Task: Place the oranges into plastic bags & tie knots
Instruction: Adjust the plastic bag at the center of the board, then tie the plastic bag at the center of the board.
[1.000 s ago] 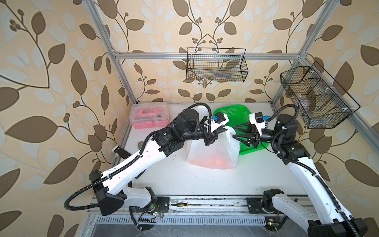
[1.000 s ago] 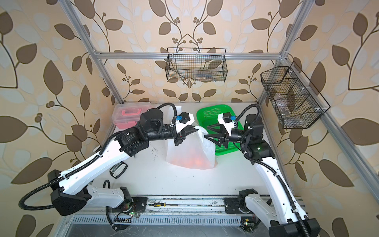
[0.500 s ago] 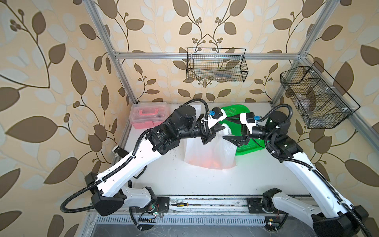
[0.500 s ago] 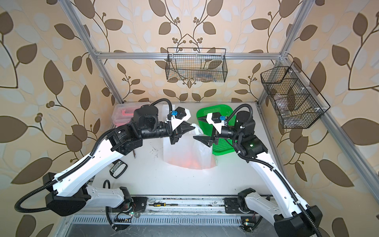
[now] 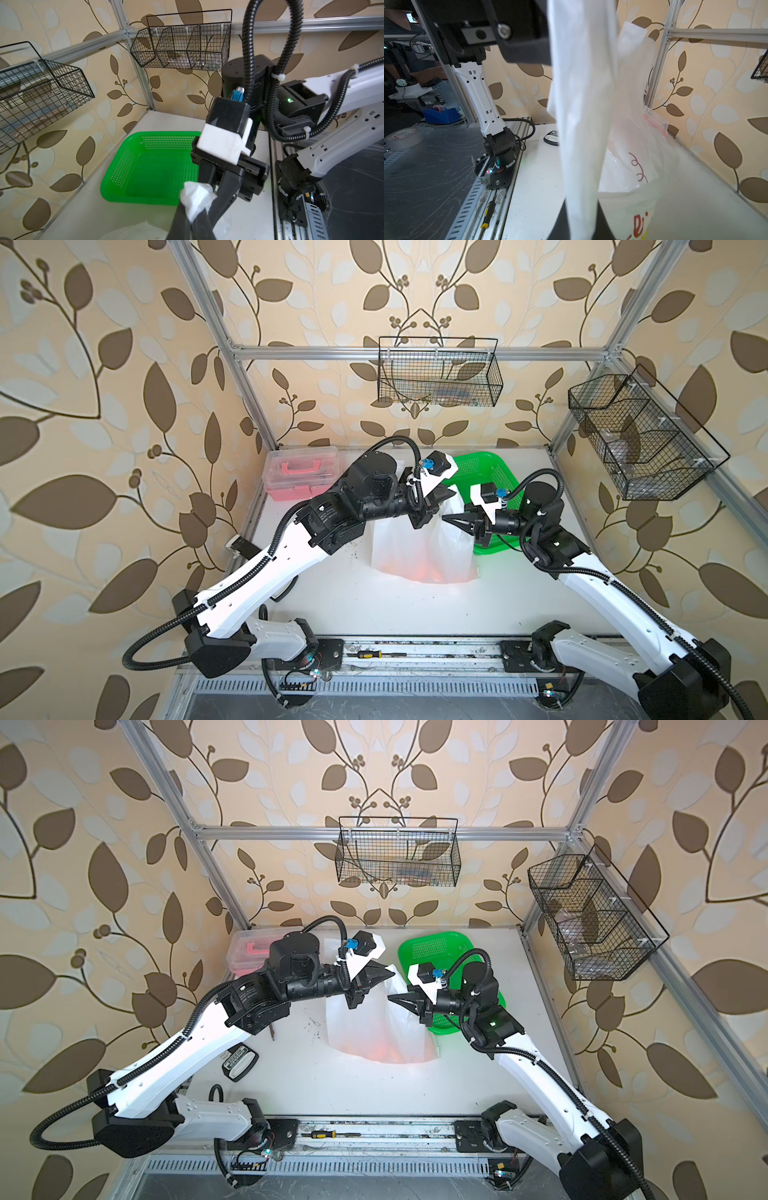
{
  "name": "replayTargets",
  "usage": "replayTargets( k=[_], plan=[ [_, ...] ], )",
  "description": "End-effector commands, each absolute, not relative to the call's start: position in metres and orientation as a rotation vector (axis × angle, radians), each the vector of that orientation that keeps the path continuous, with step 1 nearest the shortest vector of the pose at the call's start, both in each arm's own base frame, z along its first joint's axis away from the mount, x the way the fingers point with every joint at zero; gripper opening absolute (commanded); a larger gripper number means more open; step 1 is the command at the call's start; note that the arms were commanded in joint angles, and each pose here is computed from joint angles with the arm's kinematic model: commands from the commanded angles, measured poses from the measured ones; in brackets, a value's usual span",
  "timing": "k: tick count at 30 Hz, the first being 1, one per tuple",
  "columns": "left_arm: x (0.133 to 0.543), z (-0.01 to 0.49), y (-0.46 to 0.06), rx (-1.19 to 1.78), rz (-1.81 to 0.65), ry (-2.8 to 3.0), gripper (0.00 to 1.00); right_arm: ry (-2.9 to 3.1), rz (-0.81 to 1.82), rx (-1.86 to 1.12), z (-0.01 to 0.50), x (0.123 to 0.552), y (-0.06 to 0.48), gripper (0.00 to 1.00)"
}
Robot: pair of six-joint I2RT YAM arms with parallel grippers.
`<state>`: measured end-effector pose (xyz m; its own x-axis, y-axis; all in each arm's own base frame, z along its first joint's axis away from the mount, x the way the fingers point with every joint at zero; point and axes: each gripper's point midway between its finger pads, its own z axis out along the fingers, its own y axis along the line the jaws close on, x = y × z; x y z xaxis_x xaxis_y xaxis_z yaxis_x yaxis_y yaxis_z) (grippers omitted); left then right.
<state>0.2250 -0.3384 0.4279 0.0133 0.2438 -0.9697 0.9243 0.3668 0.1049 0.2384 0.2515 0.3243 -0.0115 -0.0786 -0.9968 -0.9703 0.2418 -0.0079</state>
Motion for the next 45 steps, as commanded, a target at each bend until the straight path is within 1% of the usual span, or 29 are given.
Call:
replayTargets(
  k=[1,3,4,5,7,8,11,13,16,20,24,27,33,38,41,45],
  plan=[
    [0.224,0.467,-0.331,1.025,-0.754,1.374,0.00,1.419,1.024,-1.047,0.308,0.243,0.254,0.08],
    [0.224,0.466,-0.329,1.019,-0.745,1.378,0.00,1.419,1.027,-1.031,0.306,0.243,0.253,0.02],
    [0.225,0.466,-0.327,1.011,-0.736,1.382,0.04,1.414,1.020,-1.021,0.307,0.244,0.252,0.00],
    [0.226,0.465,-0.325,1.001,-0.726,1.385,0.27,1.411,1.010,-1.014,0.308,0.244,0.251,0.00],
    [0.228,0.464,-0.315,0.969,-0.693,1.396,0.42,1.412,0.991,-1.000,0.310,0.244,0.248,0.00],
    [0.229,0.461,-0.306,0.944,-0.671,1.411,0.53,1.415,0.984,-0.996,0.310,0.245,0.246,0.00],
    [0.232,0.451,-0.272,0.839,-0.624,1.449,0.69,1.433,0.973,-0.988,0.308,0.246,0.240,0.00],
    [0.232,0.445,-0.245,0.748,-0.610,1.466,0.75,1.442,0.966,-0.986,0.308,0.245,0.236,0.00],
    [0.237,0.420,-0.209,0.617,-0.589,1.530,0.84,1.434,0.949,-0.986,0.311,0.243,0.232,0.00],
    [0.244,0.386,-0.181,0.502,-0.573,1.599,0.94,1.420,0.949,-0.993,0.316,0.240,0.232,0.00],
    [0.260,0.362,-0.171,0.446,-0.583,1.655,0.98,1.419,0.959,-1.002,0.317,0.239,0.233,0.00],
    [0.274,0.354,-0.170,0.428,-0.645,1.669,0.99,1.421,0.960,-1.002,0.317,0.240,0.234,0.00],
    [0.281,0.354,-0.202,0.575,-0.832,1.590,0.99,1.424,0.962,-1.002,0.318,0.239,0.233,0.00],
    [0.288,0.351,-0.219,0.649,-0.902,1.548,0.98,1.422,0.964,-1.001,0.319,0.238,0.233,0.00],
    [0.292,0.350,-0.226,0.685,-0.926,1.536,0.90,1.415,0.963,-1.003,0.322,0.236,0.233,0.00],
    [0.292,0.347,-0.235,0.744,-0.961,1.525,0.74,1.413,0.958,-1.000,0.324,0.236,0.232,0.00]
  ],
)
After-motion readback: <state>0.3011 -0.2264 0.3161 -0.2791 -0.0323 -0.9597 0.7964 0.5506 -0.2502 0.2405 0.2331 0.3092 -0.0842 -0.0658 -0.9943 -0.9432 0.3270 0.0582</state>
